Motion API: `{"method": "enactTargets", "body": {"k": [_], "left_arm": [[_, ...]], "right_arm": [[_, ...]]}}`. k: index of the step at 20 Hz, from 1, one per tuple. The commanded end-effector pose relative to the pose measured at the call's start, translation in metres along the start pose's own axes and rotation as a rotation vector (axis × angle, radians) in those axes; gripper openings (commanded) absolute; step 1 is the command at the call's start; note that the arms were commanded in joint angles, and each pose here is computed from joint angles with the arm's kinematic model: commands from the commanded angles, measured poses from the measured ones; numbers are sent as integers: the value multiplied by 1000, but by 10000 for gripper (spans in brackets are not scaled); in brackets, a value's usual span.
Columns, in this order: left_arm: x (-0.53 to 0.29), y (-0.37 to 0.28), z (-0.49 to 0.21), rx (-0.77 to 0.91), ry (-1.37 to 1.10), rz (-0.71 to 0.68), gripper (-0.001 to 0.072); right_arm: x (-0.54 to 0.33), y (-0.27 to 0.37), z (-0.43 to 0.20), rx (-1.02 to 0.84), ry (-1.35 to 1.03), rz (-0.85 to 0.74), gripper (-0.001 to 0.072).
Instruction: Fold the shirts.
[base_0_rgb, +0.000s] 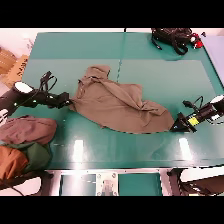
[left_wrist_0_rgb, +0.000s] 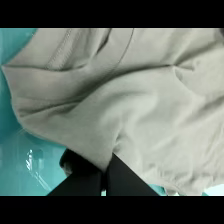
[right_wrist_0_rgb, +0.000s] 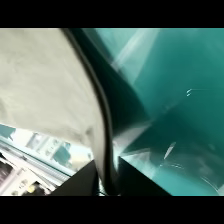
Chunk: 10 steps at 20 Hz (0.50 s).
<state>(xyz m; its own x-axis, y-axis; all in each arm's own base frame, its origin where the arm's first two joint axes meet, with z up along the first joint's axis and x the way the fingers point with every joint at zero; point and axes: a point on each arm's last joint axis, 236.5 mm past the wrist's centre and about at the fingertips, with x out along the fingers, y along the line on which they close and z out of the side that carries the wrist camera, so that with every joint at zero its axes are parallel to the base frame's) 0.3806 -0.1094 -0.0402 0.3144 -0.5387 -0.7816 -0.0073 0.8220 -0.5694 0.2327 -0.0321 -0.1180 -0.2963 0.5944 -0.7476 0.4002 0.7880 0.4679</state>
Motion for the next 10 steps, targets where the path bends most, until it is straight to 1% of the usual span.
{"method": "enactTargets", "body": {"k": [1, 6, 7, 9, 10], "left_arm": [[-2, -5, -5, 14, 32, -16, 23], [-12, -19, 2, 53, 42, -39, 23], [-13, -19, 0, 54, 50, -42, 23], [-13, -22, -5, 53, 71, -52, 23], [-14, -24, -6, 55, 78, -59, 23]], "right_arm": [[-4, 37, 42, -80, -151, 53, 158], [-33, 50, 60, -114, -244, 41, 161], [-37, 50, 61, -117, -263, 38, 109], [-42, 54, 55, -148, -263, 37, 31], [-44, 58, 48, -169, -251, 39, 16]]}}
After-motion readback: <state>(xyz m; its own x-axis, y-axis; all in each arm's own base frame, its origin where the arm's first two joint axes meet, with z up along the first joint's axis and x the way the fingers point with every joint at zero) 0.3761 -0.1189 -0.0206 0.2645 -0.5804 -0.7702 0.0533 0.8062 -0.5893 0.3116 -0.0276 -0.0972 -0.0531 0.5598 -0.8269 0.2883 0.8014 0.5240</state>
